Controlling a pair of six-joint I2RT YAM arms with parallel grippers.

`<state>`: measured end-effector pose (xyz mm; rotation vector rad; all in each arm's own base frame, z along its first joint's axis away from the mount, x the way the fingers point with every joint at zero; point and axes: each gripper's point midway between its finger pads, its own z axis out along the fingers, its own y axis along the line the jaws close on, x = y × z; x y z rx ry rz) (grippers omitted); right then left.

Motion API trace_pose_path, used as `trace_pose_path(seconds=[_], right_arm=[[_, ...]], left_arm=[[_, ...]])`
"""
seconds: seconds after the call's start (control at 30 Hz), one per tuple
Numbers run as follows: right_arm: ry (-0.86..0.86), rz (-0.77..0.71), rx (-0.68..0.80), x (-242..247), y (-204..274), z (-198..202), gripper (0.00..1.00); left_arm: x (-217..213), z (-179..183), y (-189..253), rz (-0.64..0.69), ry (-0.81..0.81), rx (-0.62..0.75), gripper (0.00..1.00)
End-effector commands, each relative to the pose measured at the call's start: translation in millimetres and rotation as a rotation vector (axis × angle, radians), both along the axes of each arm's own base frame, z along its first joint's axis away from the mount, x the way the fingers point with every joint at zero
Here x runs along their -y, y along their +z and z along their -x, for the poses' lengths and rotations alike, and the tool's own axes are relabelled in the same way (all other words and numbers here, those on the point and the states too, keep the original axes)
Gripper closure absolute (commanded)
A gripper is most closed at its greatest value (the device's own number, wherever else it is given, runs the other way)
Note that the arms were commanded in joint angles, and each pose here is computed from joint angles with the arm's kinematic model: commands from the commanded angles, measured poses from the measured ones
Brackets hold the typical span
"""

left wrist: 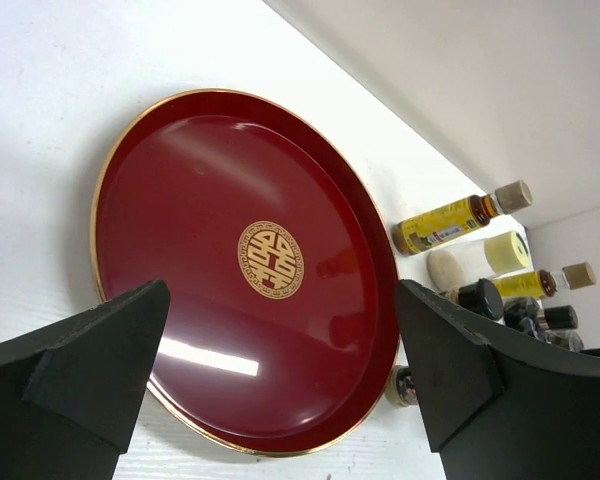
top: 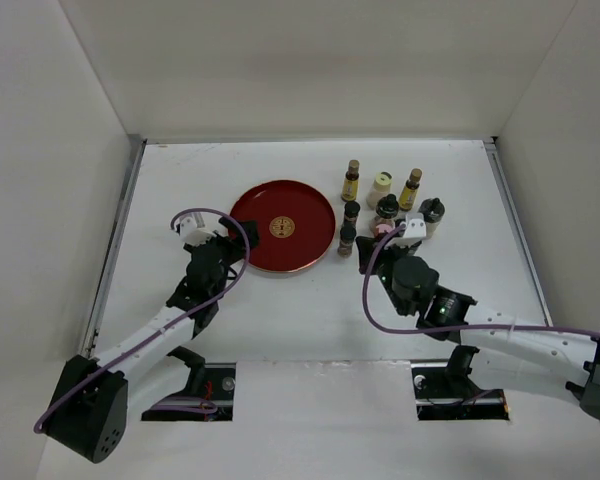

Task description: Organize the condiment bottles

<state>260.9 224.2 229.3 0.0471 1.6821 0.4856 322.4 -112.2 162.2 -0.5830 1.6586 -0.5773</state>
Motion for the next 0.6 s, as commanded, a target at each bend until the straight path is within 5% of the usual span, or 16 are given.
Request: trace_pose_path(seconds=[0.0, 0.4, 0.47, 0.57], right_arm=[[0.050, -0.071, -0.004, -9.6, 17.8, 5.4, 0.94], [-0.033, -0.021, -0.138, 31.5, 5.4, -26.3, 0.88], [-0.045, 0.023, -0.168, 33.4, 2.0, -30.9, 0.79], [-0.055, 0.078, -0.178, 32.3, -2.2, -39.8, 0.52]], left_arm=[[-7.3, -4.8, 9.6, 0.019, 0.035, 0.029, 0.00], [-42.1, -1.5, -6.3, 0.051, 0.172, -0.003, 0.00], [-51.7, -0.9, -14.5, 0.068, 0.207, -0.026, 0.00], [-61.7, 0.4, -23.4, 0.093, 0.231, -0.063, 0.00]])
